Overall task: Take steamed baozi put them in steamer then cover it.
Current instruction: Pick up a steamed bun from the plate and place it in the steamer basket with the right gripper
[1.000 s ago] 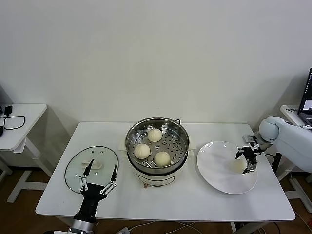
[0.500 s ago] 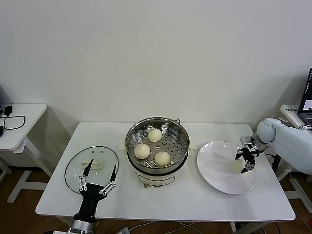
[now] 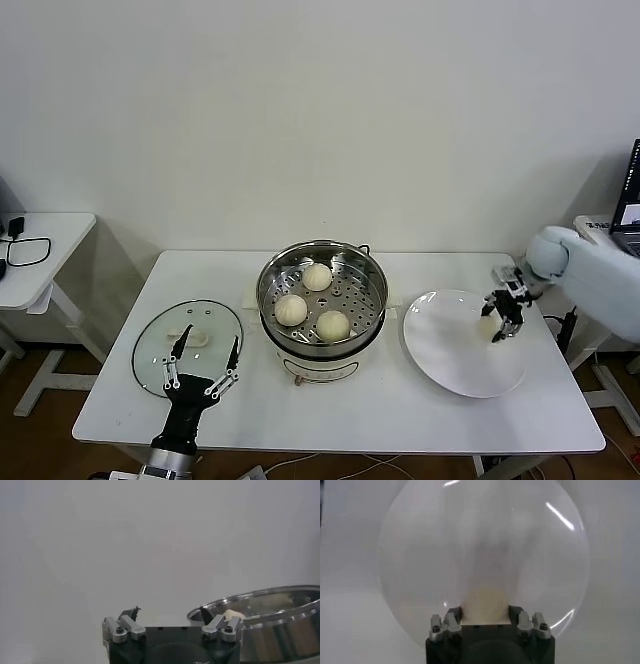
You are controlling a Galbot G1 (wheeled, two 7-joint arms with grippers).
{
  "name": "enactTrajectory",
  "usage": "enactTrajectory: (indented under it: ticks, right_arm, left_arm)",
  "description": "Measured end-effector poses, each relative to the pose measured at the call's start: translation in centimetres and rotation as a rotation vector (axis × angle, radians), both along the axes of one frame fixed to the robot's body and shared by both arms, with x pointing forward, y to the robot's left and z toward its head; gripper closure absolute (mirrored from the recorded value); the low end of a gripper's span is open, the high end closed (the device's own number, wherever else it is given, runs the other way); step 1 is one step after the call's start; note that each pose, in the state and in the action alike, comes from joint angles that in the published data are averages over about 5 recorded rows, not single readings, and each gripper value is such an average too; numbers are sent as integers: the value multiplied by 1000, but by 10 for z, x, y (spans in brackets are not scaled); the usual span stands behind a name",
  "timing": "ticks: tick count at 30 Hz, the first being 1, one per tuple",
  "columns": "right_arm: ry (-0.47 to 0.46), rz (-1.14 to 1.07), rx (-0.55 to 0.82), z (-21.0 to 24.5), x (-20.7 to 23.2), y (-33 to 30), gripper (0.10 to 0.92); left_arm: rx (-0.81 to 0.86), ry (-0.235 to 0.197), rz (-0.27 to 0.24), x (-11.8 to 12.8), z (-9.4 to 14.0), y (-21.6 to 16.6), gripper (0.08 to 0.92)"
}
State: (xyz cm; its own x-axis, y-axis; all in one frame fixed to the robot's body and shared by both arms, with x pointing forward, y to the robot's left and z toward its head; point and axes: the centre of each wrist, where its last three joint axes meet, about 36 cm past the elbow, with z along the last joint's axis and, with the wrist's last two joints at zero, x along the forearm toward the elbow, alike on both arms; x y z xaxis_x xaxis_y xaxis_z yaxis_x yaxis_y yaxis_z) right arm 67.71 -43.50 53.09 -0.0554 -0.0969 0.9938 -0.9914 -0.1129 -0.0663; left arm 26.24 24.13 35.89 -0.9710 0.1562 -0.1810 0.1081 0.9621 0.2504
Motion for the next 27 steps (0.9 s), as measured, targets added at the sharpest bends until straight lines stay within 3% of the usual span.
enactTrajectory:
  ticks: [15, 27]
  right_arm:
    - [-40, 141, 106, 157, 28, 147, 381]
    - [-16, 221, 109, 175, 23, 258, 389]
  left_arm:
    - [-4, -5, -11, 1, 2, -3, 177]
    - [-7, -9, -15, 2, 1, -4, 177]
